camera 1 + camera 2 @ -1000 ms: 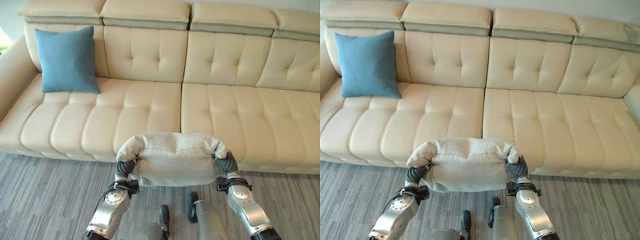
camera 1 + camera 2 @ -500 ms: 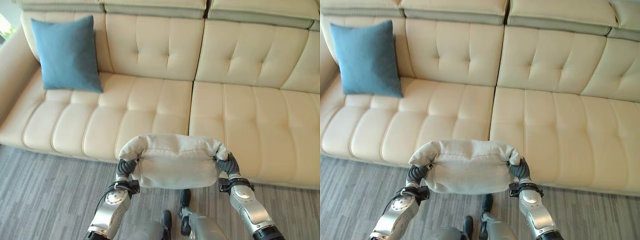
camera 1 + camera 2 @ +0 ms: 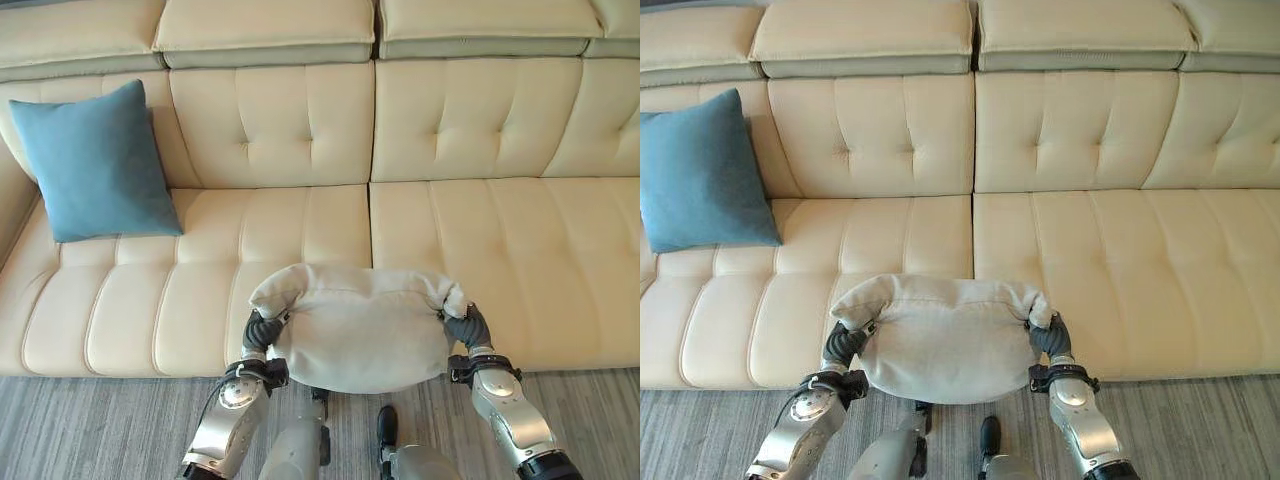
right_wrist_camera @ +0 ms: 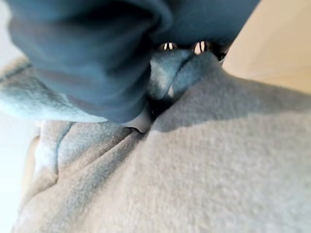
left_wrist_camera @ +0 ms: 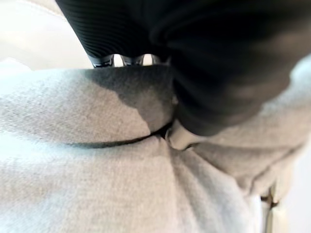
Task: Pick up all the scattered cushions and arrange them neatly on the sofa.
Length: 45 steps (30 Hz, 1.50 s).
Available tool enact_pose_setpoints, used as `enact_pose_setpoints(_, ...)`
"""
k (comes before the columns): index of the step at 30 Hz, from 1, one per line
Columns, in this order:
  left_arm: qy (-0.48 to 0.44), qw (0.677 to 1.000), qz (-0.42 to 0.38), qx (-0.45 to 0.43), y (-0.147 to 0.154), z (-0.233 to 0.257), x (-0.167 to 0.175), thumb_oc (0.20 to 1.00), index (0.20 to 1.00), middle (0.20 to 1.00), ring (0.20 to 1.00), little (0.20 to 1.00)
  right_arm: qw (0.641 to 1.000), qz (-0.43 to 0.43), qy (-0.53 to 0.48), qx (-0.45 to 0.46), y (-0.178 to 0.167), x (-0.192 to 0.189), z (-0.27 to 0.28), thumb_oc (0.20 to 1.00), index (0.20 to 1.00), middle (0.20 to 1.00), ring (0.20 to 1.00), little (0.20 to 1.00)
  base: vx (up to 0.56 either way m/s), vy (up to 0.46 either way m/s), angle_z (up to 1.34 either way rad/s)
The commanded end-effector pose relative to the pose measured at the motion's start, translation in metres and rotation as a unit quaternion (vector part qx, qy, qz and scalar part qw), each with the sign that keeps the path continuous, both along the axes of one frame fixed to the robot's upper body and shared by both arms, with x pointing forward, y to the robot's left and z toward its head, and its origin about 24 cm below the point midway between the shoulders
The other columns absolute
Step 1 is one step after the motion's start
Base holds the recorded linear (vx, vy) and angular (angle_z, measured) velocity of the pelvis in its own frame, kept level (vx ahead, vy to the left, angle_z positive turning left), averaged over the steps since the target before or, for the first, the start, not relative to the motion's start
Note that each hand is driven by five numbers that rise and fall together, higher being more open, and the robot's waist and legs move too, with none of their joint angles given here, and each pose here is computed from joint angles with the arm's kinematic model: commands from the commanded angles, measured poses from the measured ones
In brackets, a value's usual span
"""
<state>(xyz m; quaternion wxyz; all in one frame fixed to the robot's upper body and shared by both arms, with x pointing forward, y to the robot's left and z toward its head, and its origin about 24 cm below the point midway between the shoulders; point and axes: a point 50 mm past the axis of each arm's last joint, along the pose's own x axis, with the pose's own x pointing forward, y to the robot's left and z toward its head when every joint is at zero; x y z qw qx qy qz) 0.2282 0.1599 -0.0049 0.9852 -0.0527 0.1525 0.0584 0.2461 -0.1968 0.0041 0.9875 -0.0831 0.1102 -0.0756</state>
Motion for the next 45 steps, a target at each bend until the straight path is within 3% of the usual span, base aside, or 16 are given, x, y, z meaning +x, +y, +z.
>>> enact_pose_setpoints(1, -0.091, 0.996, -0.008, 0.006, -0.002, 0.031, 0.011, 0.200, 0.200, 0.200, 0.200, 0.200, 0.996, 0.023, -0.081, 0.015, 0.013, 0.010, 0.029, 0.200, 0.200, 0.200, 0.200, 0.200, 0.25, 0.201, -0.20)
enact_pose_setpoints(7, -0.092, 0.995, -0.014, 0.027, 0.000, 0.033, 0.015, 0.200, 0.200, 0.200, 0.200, 0.200, 0.997, 0.035, -0.071, 0.016, 0.021, 0.009, 0.024, 0.200, 0.200, 0.200, 0.200, 0.200, 0.13, 0.196, -0.21)
enact_pose_setpoints(15, -0.172, 0.982, 0.019, 0.072, 0.003, 0.070, 0.046, 0.200, 0.200, 0.200, 0.200, 0.200, 0.990, 0.017, -0.136, 0.021, 0.034, 0.037, 0.055, 0.200, 0.200, 0.200, 0.200, 0.200, 0.06, 0.049, -0.23)
enact_pose_setpoints(21, -0.212, 0.975, 0.012, 0.060, -0.019, 0.089, 0.063, 0.200, 0.200, 0.200, 0.200, 0.200, 0.979, 0.051, -0.195, 0.034, 0.059, 0.058, 0.089, 0.200, 0.200, 0.200, 0.200, 0.200, 0.14, -0.082, 0.13)
enact_pose_setpoints(25, -0.273, 0.959, 0.034, 0.067, -0.032, 0.131, 0.092, 0.200, 0.200, 0.200, 0.200, 0.200, 0.965, 0.062, -0.253, 0.008, 0.074, 0.086, 0.133, 0.200, 0.200, 0.200, 0.200, 0.200, 0.03, -0.069, 0.16)
enact_pose_setpoints(36, -0.340, 0.930, 0.092, 0.105, -0.033, 0.202, 0.136, 0.200, 0.200, 0.200, 0.200, 0.200, 0.941, 0.013, -0.332, -0.069, 0.058, 0.120, 0.207, 0.200, 0.200, 0.200, 0.200, 0.200, 0.08, -0.060, 0.12)
enact_pose_setpoints(45, -0.328, 0.934, 0.083, 0.118, -0.041, 0.202, 0.143, 0.200, 0.200, 0.200, 0.200, 0.200, 0.944, -0.033, -0.311, -0.102, 0.036, 0.138, 0.217, 0.200, 0.200, 0.200, 0.200, 0.200, 0.06, -0.018, 0.05)
